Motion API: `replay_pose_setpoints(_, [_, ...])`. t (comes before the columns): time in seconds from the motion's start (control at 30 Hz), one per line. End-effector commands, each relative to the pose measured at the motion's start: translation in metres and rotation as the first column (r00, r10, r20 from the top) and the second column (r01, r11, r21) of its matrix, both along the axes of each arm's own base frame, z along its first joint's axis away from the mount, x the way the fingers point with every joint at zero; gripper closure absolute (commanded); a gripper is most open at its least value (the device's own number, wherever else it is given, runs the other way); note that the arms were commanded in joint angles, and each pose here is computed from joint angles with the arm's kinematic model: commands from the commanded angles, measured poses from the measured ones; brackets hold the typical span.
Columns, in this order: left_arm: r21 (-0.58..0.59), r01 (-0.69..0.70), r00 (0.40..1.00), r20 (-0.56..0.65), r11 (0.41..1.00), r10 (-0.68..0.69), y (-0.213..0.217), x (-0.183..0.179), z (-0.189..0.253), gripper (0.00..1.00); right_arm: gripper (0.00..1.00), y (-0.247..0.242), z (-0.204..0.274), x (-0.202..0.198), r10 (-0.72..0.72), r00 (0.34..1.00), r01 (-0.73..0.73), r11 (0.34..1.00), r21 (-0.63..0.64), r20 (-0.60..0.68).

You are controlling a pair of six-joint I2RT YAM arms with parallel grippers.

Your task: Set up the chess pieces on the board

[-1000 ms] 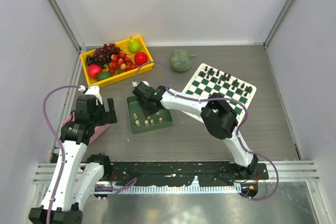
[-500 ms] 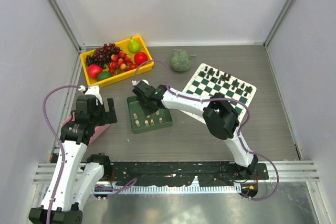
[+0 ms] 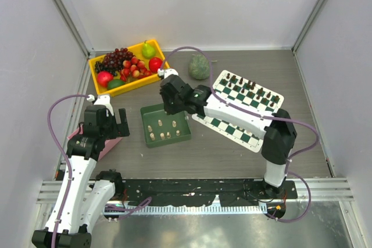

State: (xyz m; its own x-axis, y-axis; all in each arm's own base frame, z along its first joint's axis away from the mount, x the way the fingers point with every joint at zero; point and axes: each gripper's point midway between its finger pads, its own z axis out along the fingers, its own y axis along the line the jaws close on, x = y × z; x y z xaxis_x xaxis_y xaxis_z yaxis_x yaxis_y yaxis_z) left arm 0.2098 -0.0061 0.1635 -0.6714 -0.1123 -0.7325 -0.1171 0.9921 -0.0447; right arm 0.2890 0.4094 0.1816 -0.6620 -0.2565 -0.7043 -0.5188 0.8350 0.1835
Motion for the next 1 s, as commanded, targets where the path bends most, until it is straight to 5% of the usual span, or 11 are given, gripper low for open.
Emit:
replay_pose_setpoints(0.0, [0.005, -0.005, 0.999, 0.054, 1.0, 0.005, 0.002, 0.006, 0.016, 0.01, 0.83, -0.041, 0.019, 0.018, -0.121, 0.992, 0.12, 0.992, 0.043, 0.035])
replay_pose_setpoints(0.4, [0.002, -0.002, 0.999, 0.05, 1.0, 0.002, 0.001, 0.006, 0.016, 0.01, 0.83, -0.132, -0.025, 0.043, -0.334, 0.942, 0.334, 0.942, 0.006, -0.024])
replay_pose_setpoints(0.97, [0.003, -0.007, 0.999, 0.05, 1.0, 0.006, 0.002, 0.006, 0.016, 0.01, 0.85, -0.127, -0.085, 0.055, -0.363, 0.929, 0.355, 0.929, -0.105, -0.076])
